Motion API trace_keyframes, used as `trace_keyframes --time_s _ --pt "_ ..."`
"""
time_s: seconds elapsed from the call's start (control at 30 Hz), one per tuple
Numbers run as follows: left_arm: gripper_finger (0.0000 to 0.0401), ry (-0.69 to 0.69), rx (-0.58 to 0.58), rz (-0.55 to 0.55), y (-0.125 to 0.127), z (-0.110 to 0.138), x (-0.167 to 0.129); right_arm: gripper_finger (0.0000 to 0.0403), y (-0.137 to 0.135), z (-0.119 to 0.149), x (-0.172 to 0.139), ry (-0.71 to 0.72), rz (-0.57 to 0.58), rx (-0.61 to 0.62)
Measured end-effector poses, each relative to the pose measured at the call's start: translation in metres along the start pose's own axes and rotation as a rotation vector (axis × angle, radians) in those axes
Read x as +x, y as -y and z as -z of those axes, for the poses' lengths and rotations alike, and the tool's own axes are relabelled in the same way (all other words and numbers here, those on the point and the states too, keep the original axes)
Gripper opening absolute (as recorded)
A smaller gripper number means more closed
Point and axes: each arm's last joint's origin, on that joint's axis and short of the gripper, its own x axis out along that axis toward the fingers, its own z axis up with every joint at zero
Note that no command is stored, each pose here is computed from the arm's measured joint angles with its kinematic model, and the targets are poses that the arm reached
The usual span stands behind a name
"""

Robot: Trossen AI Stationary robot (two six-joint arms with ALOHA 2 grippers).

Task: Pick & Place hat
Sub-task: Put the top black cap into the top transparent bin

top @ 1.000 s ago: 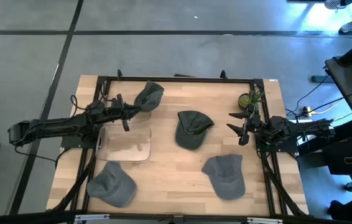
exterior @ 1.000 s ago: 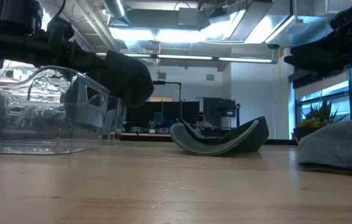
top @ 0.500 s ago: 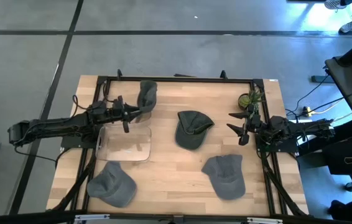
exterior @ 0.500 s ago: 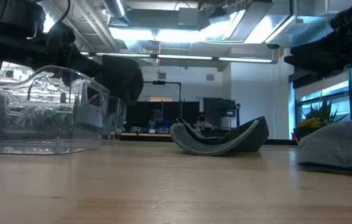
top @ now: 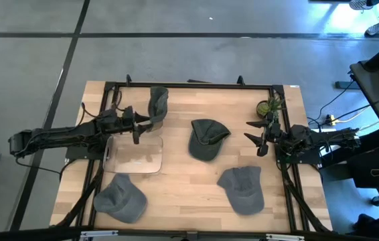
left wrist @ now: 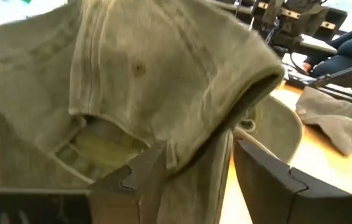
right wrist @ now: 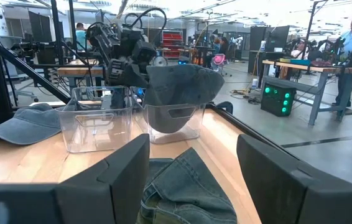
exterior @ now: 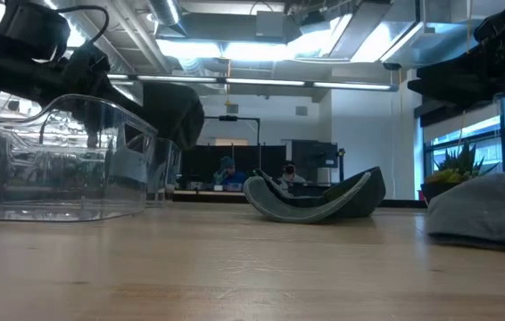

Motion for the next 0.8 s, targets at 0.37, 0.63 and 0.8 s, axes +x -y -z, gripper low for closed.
trace_keyframes --time_s 0.37,0.63,0.8 --pt "0.0192 -0.113 -0.051 0.089 0.001 0.009 -0.001 0.0243 0.0 0.0 0.0 0.0 0.0 0.0" --pt "0.0192 -0.159 -0.052 0.035 -0.001 0.014 -0.001 0.0243 0.0 0.0 0.0 0.0 0.0 0.002" --pt "0.0192 -0.165 -0.072 0.032 -0.001 0.015 -0.001 0.0243 0.0 0.0 0.0 0.0 0.0 0.003"
